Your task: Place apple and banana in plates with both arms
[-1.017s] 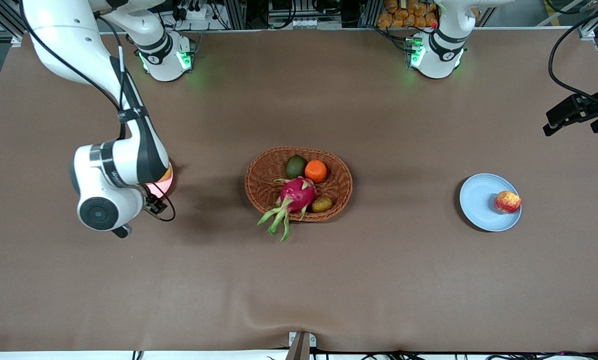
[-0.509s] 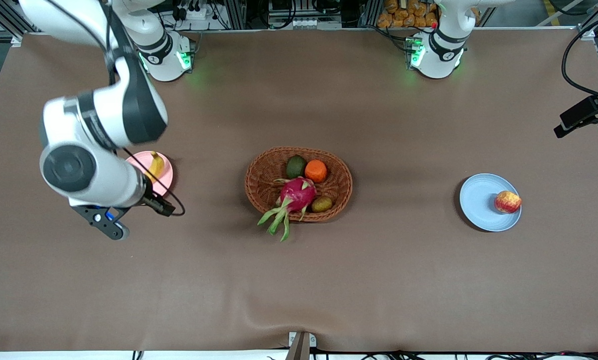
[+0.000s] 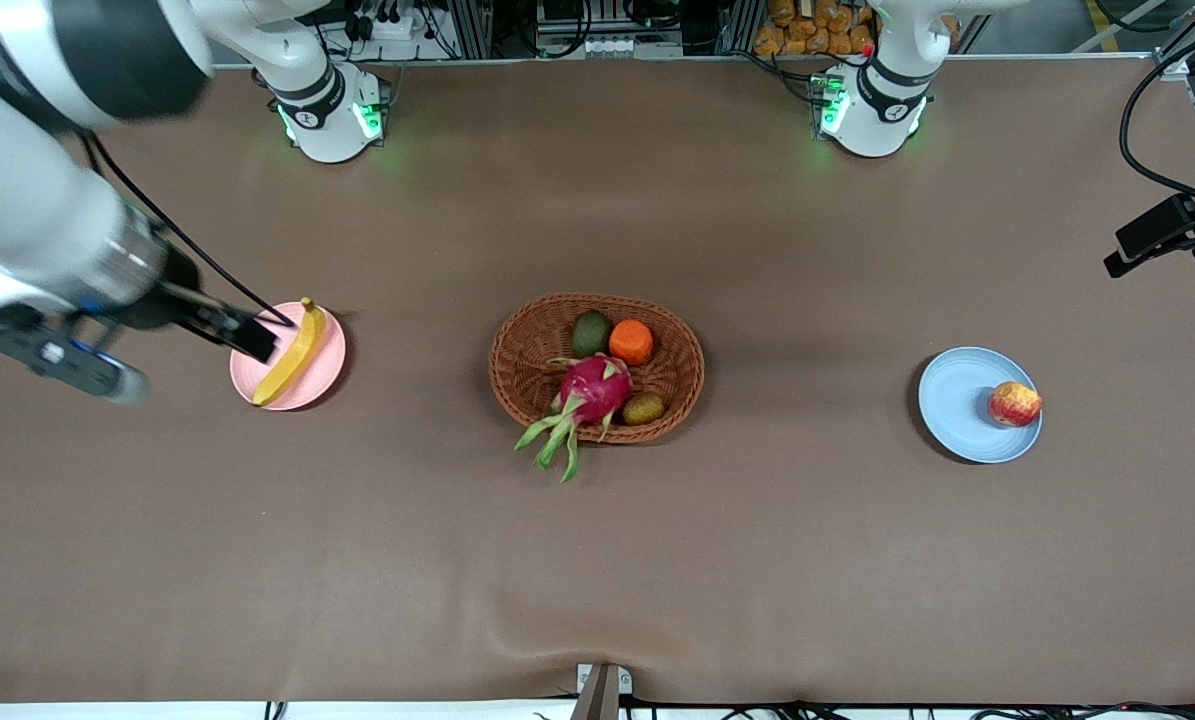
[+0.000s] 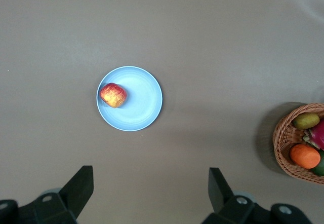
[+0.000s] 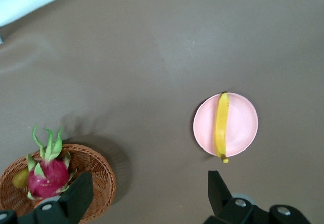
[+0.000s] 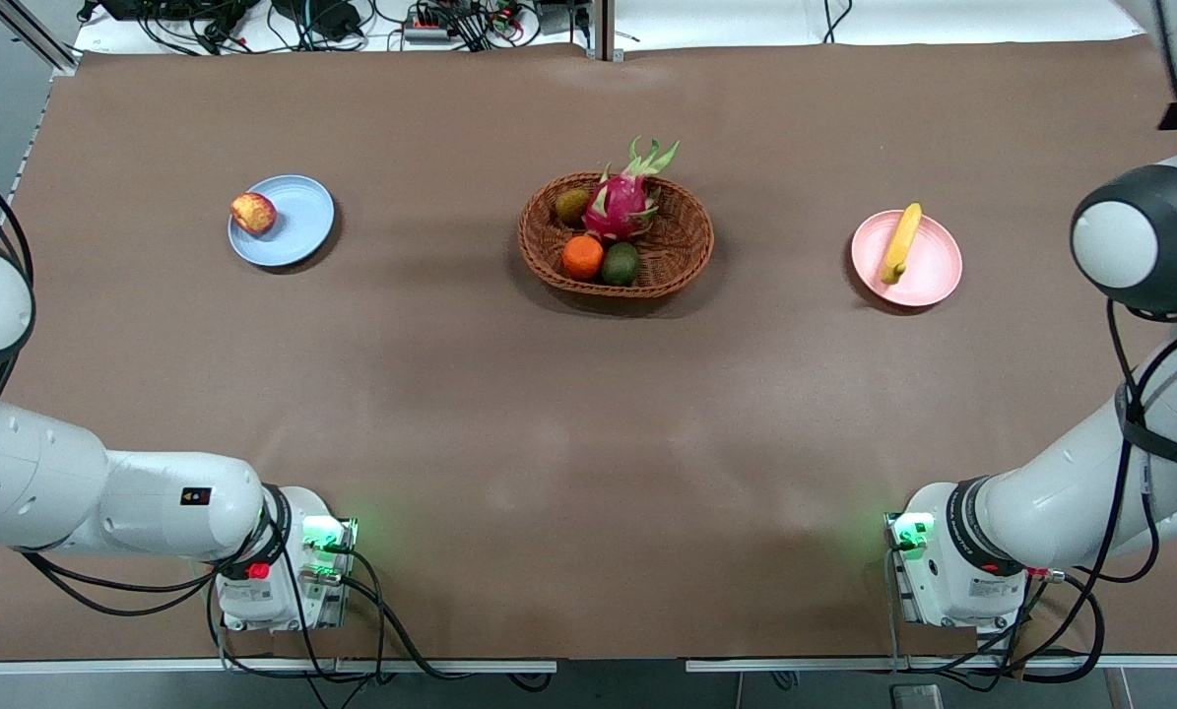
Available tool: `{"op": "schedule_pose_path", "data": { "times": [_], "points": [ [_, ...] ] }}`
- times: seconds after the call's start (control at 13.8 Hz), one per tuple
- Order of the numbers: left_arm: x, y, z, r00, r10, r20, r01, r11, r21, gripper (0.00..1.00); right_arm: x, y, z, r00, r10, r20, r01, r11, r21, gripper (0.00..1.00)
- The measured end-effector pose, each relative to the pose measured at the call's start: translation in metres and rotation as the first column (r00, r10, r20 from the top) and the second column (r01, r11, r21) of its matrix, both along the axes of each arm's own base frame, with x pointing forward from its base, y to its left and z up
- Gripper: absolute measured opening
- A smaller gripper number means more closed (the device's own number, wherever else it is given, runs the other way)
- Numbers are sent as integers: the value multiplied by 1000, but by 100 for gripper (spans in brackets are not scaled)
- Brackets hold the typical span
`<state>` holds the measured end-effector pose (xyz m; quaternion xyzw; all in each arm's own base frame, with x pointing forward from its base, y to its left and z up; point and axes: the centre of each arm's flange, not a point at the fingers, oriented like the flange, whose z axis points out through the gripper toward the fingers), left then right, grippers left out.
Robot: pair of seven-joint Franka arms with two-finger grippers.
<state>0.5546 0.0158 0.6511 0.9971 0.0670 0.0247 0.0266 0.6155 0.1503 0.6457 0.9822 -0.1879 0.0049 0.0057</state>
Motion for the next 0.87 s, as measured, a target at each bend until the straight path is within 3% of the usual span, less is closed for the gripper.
{"op": "schedule_pose_path", "data": {
  "times": [0.29, 0.58, 0.87],
  "points": [
    [0, 0, -1, 1000, 0, -2, 0, 1000, 0, 100, -31, -86, 69, 988, 132, 81, -135, 990, 32, 100],
    [0, 0, -1, 1000, -16, -3, 16, 1000, 3, 100, -82, -134, 81, 978, 204, 39, -205, 978, 38, 100],
    [0, 2, -1, 1000, -25, -6, 25, 999, 47, 100, -110, -148, 47, 959, 283, -10, -282, 958, 53, 100]
  ]
}}
